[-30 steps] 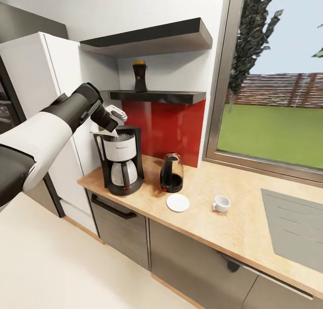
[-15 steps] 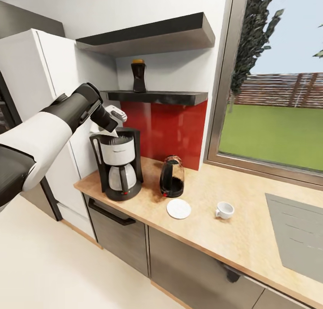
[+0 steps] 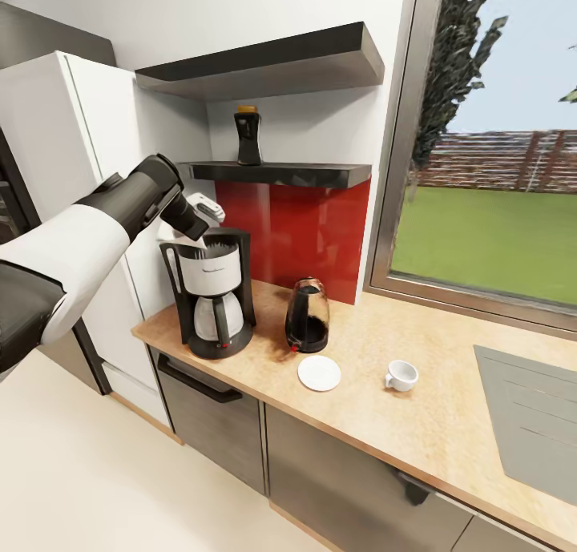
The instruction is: Set up a coffee station on the kitchen countertop: keep the coffee maker on the countertop, move the bottle of coffee from the kitchen shelf to the counter next to the coffee maker, place a paper coffee filter on top of the coffee maker, put the saucer next to the coffee maker with the coffee cup on the saucer, and place the electric kettle next to the coffee maker.
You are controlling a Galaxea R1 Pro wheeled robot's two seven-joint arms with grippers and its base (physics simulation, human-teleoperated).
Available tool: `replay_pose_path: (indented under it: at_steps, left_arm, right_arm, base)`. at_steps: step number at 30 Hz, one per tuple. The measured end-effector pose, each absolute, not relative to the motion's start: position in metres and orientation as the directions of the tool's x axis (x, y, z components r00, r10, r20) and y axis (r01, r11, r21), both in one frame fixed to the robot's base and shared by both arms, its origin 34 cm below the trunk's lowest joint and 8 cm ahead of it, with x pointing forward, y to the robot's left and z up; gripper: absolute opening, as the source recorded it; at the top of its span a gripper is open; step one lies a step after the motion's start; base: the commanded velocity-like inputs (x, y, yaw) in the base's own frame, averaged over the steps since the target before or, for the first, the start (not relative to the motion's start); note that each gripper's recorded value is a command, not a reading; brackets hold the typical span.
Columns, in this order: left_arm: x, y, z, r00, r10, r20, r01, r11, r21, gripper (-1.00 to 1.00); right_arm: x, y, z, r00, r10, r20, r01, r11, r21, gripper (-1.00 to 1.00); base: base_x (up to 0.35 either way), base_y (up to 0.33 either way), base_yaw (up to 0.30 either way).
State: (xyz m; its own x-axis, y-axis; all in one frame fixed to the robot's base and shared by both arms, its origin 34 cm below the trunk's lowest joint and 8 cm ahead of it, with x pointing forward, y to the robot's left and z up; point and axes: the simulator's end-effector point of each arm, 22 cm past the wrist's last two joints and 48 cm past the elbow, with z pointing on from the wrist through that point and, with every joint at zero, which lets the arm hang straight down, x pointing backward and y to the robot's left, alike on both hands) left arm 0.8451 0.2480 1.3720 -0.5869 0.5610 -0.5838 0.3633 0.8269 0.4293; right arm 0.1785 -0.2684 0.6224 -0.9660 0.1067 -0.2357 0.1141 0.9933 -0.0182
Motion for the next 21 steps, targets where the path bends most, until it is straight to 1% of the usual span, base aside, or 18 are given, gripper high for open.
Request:
replay_pose_path:
  at_steps: [17,21]
  left_arm:
    - [0.845,0.2488,1.3717,-0.588,0.567,-0.577,0.363,0.822,0.438,-1.0]
    - [0.8445,0.2481,1.3717,-0.588,0.565,-0.579,0.364,0.824,0.434,-1.0]
  right_arm:
    - [0.1818,-0.2729,0.6229,-0.964,0.105,-0.242,0.114,0.993,-0.024,1.0]
    - [0.1817,-0.2729,0.623,-0.964,0.106,-0.243,0.115,0.993,-0.023,1.0]
  base:
    - [0.0,0.0,0.0]
    - [0.159,0.0,0.0]
